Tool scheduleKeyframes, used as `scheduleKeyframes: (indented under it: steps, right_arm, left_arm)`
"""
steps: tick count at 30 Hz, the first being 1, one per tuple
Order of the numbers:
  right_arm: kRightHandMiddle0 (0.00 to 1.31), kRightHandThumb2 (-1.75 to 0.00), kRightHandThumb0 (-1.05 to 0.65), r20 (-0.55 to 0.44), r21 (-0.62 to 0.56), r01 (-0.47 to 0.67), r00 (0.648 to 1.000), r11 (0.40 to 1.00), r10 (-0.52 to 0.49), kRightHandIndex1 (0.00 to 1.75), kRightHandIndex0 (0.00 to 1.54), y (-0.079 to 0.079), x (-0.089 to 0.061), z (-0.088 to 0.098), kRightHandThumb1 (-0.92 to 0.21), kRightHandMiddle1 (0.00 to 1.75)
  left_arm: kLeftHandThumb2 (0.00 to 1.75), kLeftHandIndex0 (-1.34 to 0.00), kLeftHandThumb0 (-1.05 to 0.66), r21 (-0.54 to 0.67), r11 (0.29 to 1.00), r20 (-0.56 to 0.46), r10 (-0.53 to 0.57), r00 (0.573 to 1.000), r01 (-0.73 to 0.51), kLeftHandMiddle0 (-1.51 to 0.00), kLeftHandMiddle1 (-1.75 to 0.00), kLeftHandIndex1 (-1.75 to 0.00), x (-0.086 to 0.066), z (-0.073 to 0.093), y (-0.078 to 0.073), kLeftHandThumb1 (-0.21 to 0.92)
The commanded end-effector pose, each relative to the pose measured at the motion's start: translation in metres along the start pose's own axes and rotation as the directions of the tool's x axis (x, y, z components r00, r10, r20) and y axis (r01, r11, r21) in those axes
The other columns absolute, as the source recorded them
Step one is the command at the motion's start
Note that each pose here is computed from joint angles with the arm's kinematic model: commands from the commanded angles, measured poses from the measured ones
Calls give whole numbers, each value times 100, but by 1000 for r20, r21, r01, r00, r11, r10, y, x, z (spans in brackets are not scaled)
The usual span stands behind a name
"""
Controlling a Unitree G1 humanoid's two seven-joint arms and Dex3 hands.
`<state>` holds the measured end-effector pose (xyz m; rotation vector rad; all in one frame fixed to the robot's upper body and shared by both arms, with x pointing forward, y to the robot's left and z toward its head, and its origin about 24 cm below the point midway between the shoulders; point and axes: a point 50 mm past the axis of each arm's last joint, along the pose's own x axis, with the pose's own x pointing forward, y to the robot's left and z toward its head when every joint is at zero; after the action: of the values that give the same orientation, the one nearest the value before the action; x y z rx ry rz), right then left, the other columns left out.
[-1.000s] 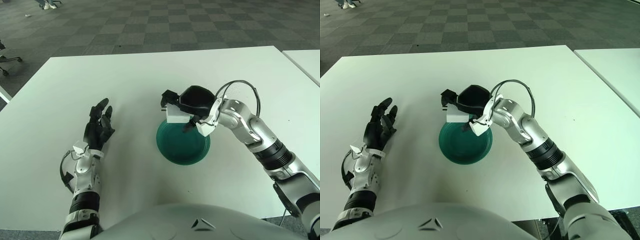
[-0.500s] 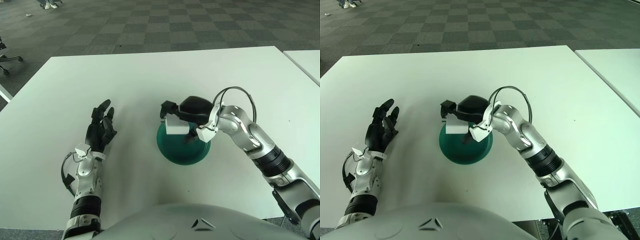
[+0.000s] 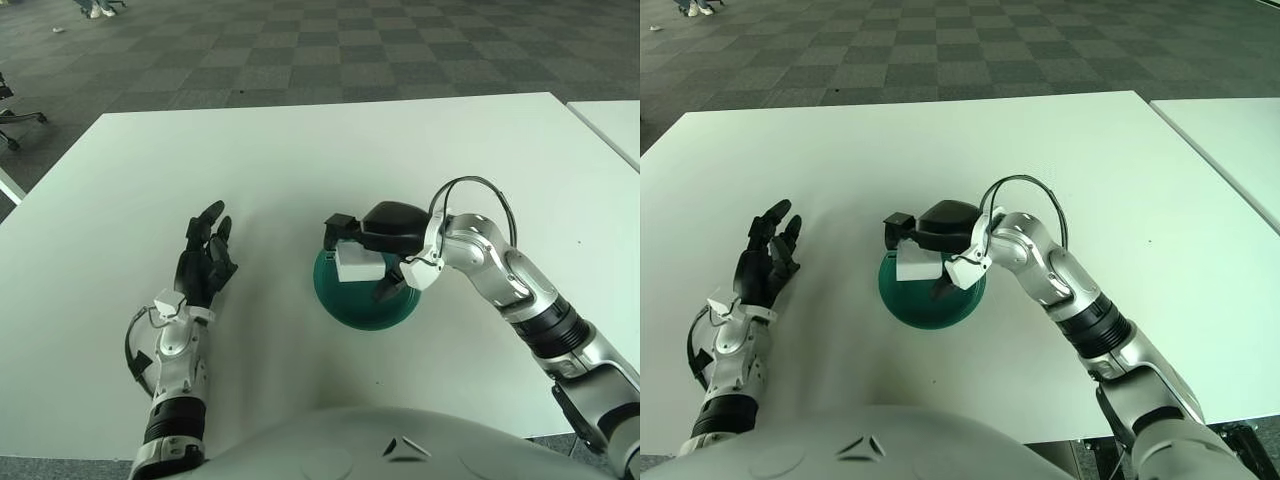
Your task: Put the charger into the plate.
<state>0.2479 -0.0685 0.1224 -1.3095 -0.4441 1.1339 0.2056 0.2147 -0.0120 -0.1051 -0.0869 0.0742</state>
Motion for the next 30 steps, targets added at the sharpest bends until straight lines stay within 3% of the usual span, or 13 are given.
scheduleKeyframes:
  steps: [1,26,30]
  right_arm:
    - [51,-87,-41,-18,16,-16,1000,1000,16,175,106,3,-3,0,-58,160]
    - [53,-86,-41,-93,52,-98,990,994,102,175,109,15,-7,-3,-58,158]
    - [50,-96,-42,-97,49,-101,990,994,105,175,108,18,-7,-6,-54,166]
  left_arm:
    - [94,0,-85,-48,998,-137,30,990,-37,-30,0,-74,-23,-26,-6,92]
    - [94,0,-85,-48,998,-136,31,990,-38,-30,0,-74,-24,-23,-6,92]
    - [94,0,-85,-48,998,-136,31,990,-38,-30,0,-74,-24,-23,-6,92]
